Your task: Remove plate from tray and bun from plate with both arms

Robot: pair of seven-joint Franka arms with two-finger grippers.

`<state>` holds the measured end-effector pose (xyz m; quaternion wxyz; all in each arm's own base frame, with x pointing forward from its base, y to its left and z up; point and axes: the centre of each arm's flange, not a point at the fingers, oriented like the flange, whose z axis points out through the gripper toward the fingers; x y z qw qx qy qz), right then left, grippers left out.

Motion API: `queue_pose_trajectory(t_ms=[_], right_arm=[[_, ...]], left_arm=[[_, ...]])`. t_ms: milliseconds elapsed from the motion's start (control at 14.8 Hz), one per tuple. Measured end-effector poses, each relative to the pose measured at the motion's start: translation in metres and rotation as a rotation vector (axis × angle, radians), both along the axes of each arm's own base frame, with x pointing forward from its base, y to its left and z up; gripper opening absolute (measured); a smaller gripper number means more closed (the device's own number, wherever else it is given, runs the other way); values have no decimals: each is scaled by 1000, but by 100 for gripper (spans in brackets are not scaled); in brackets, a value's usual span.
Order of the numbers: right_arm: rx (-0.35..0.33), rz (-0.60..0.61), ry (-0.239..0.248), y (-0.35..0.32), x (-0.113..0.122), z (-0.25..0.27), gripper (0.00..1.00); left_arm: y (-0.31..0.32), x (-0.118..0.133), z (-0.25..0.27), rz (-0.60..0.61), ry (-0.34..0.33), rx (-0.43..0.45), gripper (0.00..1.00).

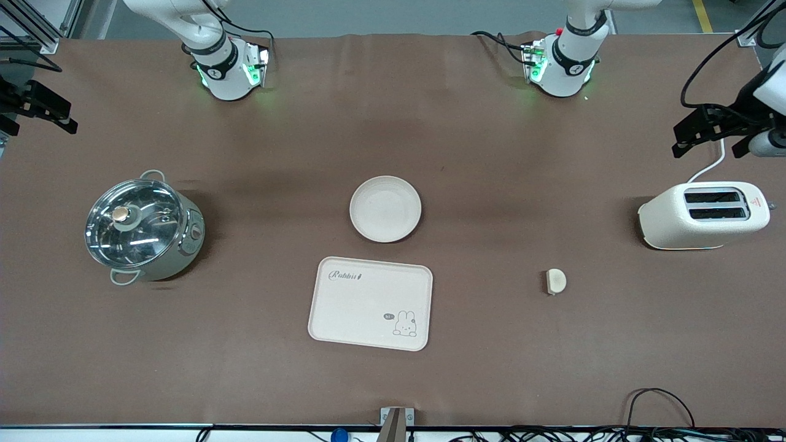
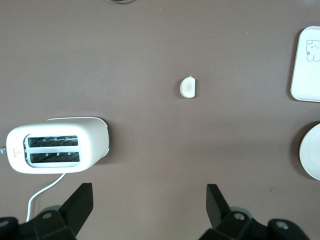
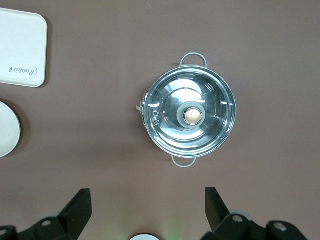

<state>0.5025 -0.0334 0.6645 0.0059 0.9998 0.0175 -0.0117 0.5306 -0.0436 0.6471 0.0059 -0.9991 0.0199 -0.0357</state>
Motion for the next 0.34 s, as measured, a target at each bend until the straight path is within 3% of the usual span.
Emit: queue_pose_trajectory(t_ms=[339], right_arm=[[1,0,-1,0,0,0,100]], left_arm=[[-8,-14,-7,-19,-40,-5,100]])
